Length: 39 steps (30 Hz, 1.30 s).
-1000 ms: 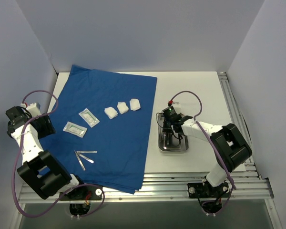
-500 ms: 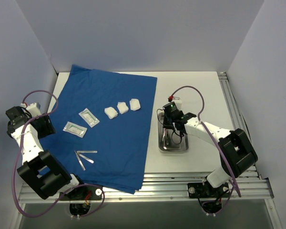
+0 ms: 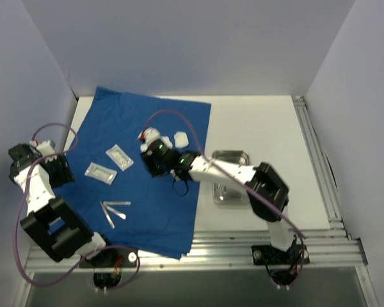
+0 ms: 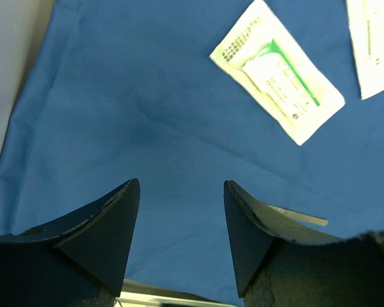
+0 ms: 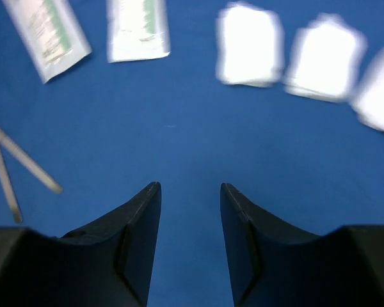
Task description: Prepare the surgical pack
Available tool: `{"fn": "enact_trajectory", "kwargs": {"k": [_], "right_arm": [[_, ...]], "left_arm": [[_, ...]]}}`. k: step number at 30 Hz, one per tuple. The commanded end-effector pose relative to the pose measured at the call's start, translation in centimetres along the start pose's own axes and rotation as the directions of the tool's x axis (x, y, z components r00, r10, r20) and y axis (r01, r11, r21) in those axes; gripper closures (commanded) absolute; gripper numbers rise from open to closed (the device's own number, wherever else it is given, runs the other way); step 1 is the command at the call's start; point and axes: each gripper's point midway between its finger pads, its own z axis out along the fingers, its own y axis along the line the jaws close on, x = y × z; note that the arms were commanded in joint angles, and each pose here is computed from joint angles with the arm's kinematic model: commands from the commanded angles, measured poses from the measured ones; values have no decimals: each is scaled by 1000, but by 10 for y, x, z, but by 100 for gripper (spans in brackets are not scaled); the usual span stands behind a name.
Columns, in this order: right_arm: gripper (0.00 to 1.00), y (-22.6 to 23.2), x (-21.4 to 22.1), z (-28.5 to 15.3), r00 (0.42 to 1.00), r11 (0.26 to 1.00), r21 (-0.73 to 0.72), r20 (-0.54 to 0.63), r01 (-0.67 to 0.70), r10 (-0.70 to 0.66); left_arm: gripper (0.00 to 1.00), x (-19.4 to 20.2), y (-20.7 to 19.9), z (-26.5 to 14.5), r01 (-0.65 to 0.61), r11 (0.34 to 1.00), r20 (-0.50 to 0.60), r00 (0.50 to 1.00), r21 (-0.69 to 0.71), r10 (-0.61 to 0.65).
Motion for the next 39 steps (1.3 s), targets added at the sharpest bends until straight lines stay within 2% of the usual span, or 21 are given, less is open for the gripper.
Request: {"fn": "enact_trajectory", "kwargs": {"k": [1, 2, 4, 5, 7, 9, 13, 30, 39], "right_arm": [[61, 54, 34, 30, 968, 967, -132, -95, 219, -233], [60, 73, 17, 32, 968, 958, -166, -53, 235, -247], [59, 103, 39, 49, 945, 926, -242, -79, 290, -317], [59, 117, 22, 50, 947, 917, -263, -35, 299, -319], [59, 138, 41, 65, 930, 895, -299, -54, 332, -364], [60, 156, 27, 66, 929, 883, -320, -26, 343, -370], [63, 182, 40, 71, 895, 830, -368, 14, 418, -445], [70, 170, 115, 102, 863, 832, -380, -145, 404, -485], [74, 165, 126, 96, 792, 793, -311, -163, 524, -588]], "left_arm": [[35, -9, 15, -8, -12, 999, 11, 1000, -32, 12], [35, -7, 17, -6, -9, 999, 2, 1000, -33, 9], [35, -4, 22, -6, 1, 999, -6, 1000, -36, -2], [35, -2, 24, -5, 2, 999, -11, 1000, -36, -3], [35, 0, 24, -3, 6, 1000, -17, 1000, -30, -6], [35, 1, 25, -2, 3, 1000, -17, 1000, -26, -3], [35, -1, 24, -2, -1, 1000, -8, 1000, -26, 1], [35, -7, 19, -5, 5, 1000, 24, 1000, -3, -5], [35, -7, 18, -4, 8, 1000, 25, 1000, 2, -8]]}}
